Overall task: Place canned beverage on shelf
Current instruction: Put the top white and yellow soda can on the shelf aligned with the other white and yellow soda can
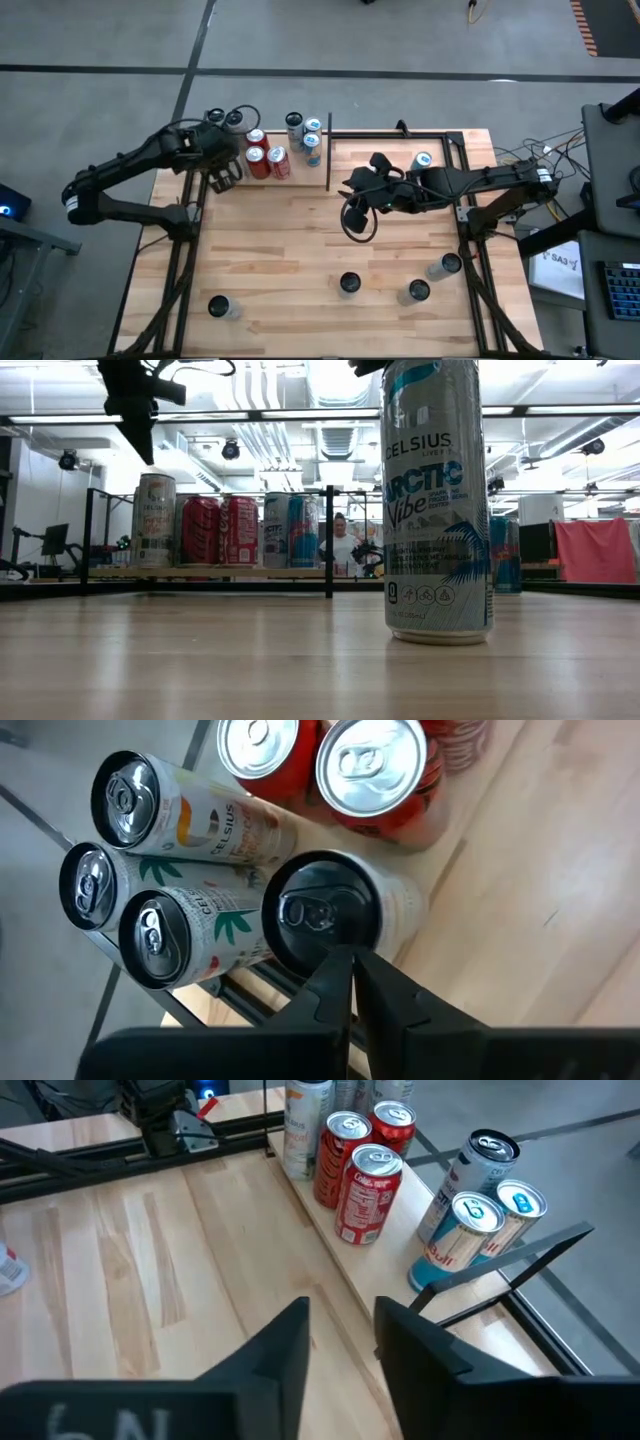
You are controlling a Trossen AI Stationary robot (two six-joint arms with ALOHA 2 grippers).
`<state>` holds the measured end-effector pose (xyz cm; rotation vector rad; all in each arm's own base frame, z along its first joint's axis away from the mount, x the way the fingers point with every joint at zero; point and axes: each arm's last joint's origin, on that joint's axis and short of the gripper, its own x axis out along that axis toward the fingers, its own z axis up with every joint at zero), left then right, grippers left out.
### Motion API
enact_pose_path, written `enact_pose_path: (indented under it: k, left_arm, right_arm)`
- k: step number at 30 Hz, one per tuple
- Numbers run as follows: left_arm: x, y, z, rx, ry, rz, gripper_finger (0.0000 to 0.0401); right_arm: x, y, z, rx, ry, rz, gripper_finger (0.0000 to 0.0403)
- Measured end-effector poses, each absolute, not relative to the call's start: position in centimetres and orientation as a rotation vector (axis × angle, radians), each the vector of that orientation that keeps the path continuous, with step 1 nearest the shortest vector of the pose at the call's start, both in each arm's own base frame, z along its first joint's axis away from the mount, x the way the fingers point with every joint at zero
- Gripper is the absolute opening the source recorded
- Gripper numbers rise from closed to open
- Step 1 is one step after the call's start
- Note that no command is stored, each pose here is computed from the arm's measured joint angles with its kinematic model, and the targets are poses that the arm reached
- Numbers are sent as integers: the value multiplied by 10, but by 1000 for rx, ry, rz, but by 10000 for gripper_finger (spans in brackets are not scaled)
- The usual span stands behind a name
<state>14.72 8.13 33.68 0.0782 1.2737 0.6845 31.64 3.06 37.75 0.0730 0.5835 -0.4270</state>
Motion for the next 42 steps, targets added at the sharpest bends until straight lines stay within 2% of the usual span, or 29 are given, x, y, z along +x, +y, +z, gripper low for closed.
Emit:
enact_pose_path:
  k: [6,12,23,42]
  left_arm:
    - [148,89,336,88,1283,690,0]
    - [153,97,333,56,1273,627,0]
    - [159,109,325,63,1336,606,0]
    - [162,111,325,208,1355,505,0]
  right_arm:
    - [316,31,377,67,585,-425,55]
    - [316,31,377,63,586,-425,31]
    - [317,31,377,61,589,-424,28]
    - [317,31,377,55,590,-422,28]
